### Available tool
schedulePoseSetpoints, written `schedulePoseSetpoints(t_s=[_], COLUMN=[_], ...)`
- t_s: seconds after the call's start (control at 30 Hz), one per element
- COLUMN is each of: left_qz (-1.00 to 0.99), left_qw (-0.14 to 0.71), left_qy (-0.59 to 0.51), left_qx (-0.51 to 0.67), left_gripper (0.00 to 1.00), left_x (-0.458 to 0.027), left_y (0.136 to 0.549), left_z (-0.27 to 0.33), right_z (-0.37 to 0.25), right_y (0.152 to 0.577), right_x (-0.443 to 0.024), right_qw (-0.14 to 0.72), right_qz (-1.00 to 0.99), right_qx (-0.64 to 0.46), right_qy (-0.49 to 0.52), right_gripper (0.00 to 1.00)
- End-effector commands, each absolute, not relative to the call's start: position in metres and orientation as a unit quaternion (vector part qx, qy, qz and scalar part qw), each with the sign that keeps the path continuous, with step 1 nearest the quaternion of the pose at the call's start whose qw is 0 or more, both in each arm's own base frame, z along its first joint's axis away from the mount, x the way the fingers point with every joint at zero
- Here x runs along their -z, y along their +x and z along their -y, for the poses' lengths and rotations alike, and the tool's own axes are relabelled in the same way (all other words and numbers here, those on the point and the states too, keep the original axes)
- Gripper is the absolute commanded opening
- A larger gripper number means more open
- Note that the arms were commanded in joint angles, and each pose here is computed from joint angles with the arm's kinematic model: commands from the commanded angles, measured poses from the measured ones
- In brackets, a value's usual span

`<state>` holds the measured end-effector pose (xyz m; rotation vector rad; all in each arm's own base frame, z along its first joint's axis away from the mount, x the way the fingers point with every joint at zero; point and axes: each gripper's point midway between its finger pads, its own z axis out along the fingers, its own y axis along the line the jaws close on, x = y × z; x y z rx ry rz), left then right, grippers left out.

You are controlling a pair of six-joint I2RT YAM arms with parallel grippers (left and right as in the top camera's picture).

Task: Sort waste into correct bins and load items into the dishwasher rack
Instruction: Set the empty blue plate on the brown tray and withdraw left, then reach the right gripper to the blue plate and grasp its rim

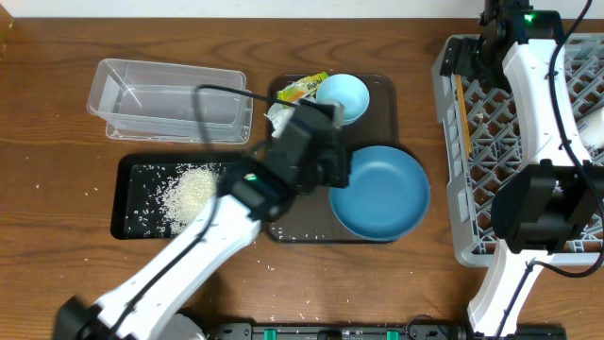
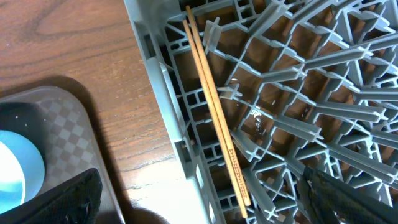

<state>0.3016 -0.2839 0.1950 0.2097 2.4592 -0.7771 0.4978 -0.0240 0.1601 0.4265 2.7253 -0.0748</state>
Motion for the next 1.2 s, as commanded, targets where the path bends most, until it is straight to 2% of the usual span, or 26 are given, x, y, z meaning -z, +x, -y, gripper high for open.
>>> schedulePoseSetpoints(t_s=[0.0,0.13,0.3,0.4,0.63,0.7,0.77,0.8,0.97,1.03,1.17], left_qz=[-0.926,-0.929,-0.924,-0.920,-0.906,-0.899,-0.895,-0.893,-0.887,-0.885,-0.880], left_qw=[0.284,0.280,0.304,0.324,0.361,0.354,0.342,0.334,0.287,0.274,0.272], left_qy=[0.069,0.063,0.027,-0.010,-0.178,-0.234,-0.273,-0.291,-0.359,-0.375,-0.389], left_qx=[0.241,0.232,0.231,0.222,0.132,0.105,0.086,0.077,0.043,0.036,0.031], left_gripper=[0.13,0.14,0.17,0.27,0.49,0.66,0.74,0.80,0.84,0.85,0.87], left_x=[-0.174,-0.166,-0.184,-0.201,-0.225,-0.223,-0.217,-0.214,-0.196,-0.192,-0.191], left_y=[0.314,0.319,0.337,0.349,0.363,0.357,0.350,0.345,0.320,0.312,0.309], left_z=[0.283,0.280,0.251,0.216,0.065,0.020,-0.010,-0.023,-0.067,-0.077,-0.086], right_z=[0.025,0.025,0.025,0.025,0.025,0.025,0.025,0.023,0.000,-0.023,-0.092], right_y=[0.499,0.499,0.499,0.499,0.499,0.499,0.499,0.500,0.504,0.491,0.469], right_x=[-0.183,-0.183,-0.183,-0.183,-0.183,-0.183,-0.183,-0.184,-0.185,-0.182,-0.192], right_qw=[0.216,0.216,0.216,0.216,0.216,0.216,0.216,0.216,0.213,0.176,0.126], right_qz=[-0.963,-0.963,-0.963,-0.963,-0.963,-0.963,-0.963,-0.962,-0.959,-0.963,-0.954], right_qx=[0.023,0.023,0.023,0.023,0.023,0.023,0.023,0.014,-0.057,-0.117,-0.267], right_qy=[0.159,0.159,0.159,0.159,0.159,0.159,0.160,0.164,0.180,0.168,0.052], right_gripper=[0.99,0.99,0.99,0.99,0.99,0.99,0.99,0.99,0.99,0.99,0.96])
